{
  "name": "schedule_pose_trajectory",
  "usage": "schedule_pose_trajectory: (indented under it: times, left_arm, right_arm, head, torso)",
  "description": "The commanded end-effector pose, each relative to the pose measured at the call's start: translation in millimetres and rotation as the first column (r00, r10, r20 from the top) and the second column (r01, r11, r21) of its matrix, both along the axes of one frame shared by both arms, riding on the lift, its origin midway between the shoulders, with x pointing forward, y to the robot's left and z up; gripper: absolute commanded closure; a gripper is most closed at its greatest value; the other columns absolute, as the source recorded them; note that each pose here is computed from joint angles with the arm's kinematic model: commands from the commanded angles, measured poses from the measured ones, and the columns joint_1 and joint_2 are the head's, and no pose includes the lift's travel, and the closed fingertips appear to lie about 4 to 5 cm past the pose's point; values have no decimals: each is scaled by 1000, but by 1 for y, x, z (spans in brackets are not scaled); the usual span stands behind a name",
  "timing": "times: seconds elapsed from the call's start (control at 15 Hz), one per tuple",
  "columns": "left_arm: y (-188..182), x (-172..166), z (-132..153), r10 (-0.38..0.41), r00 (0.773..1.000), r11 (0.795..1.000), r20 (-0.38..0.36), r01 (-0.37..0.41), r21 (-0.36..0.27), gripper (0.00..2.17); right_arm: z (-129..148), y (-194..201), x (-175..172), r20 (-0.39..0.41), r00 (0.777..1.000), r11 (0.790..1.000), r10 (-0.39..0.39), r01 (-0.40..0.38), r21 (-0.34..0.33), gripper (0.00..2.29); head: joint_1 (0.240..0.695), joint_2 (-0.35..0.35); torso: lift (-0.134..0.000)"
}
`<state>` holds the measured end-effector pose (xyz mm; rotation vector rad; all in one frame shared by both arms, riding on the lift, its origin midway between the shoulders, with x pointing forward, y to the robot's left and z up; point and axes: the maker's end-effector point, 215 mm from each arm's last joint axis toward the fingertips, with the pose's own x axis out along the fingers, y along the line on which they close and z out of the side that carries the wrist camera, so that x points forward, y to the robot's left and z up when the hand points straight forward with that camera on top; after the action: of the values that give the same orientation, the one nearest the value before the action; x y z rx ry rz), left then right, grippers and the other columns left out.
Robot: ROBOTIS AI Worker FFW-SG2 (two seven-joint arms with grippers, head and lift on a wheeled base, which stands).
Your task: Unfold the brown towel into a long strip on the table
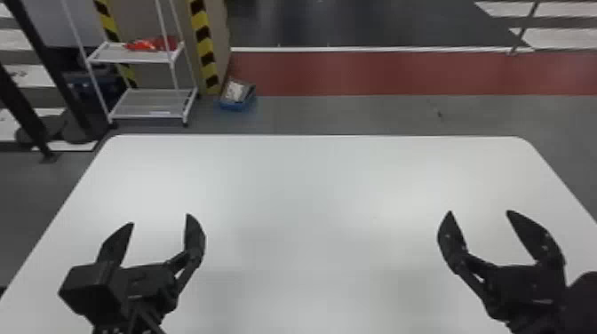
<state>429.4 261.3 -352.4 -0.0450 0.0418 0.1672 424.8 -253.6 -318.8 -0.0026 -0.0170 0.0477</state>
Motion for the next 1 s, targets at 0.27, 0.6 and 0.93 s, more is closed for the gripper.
schedule_pose_trajectory:
  times: [0.27, 0.6, 0.93]
  left_arm:
    - [-2, -1, -1, -3, 1000, 1000, -2, 3, -1, 56]
    - [-4, -1, -2, -7, 1000, 1000, -4, 7, -1, 56]
    - [-4, -1, -4, -7, 1000, 1000, -7, 7, -3, 56]
  right_arm:
    - [0, 1, 0, 2, 1000, 1000, 1, -1, 0, 70]
    - [1, 2, 0, 3, 1000, 1000, 2, -2, 1, 70]
    - [0, 2, 0, 2, 1000, 1000, 2, -2, 1, 70]
  head:
    - [695, 9]
    - [695, 8]
    - [695, 7]
  torso:
    - [-124]
    - [-124]
    - [-124]
